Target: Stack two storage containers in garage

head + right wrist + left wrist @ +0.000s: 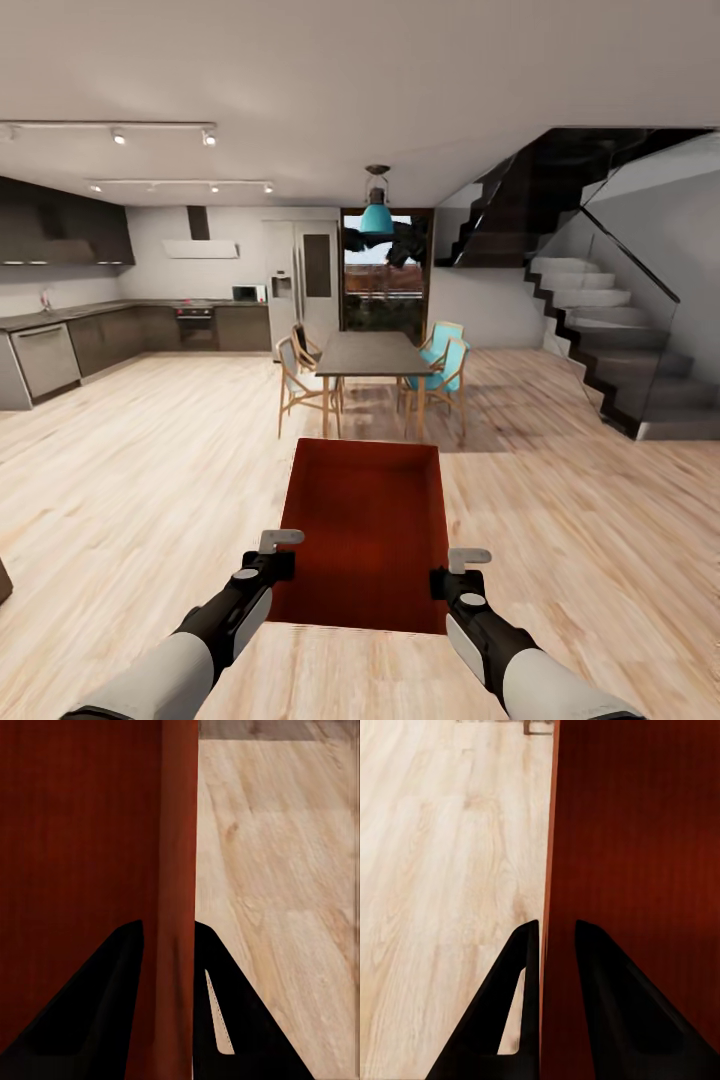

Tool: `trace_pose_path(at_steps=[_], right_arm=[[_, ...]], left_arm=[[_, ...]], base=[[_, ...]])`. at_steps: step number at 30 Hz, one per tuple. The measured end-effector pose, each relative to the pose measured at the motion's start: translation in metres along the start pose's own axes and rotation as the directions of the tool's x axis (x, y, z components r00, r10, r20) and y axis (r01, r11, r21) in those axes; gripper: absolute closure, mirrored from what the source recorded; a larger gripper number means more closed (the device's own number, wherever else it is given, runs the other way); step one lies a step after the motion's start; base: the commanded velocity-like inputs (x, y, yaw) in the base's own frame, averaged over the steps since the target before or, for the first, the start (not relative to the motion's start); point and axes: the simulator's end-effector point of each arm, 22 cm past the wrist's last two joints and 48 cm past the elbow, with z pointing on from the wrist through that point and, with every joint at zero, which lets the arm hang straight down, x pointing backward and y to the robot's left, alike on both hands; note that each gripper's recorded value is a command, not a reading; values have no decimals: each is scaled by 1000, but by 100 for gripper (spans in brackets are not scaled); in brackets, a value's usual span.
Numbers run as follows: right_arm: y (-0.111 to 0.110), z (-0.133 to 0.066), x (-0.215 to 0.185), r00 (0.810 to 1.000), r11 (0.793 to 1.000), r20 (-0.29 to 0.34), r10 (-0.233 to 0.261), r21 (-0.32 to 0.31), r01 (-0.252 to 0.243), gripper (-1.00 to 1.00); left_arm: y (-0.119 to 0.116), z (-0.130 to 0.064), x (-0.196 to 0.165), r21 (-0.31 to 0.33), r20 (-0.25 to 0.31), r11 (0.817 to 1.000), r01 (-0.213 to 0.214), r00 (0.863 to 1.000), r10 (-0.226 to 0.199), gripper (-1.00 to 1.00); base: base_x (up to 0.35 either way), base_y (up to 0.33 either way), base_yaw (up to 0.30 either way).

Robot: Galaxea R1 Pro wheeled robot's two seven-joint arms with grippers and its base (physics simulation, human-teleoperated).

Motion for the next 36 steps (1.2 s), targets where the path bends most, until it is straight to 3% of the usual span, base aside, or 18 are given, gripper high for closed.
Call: trace_pose_path(at_steps=[36], right_arm=[[0, 0, 0, 1000, 1000, -1, 1, -1, -1, 100]], left_arm=[[0, 0, 0, 0, -1, 1000, 0, 1000, 0, 100]], base=[[315, 0, -249]])
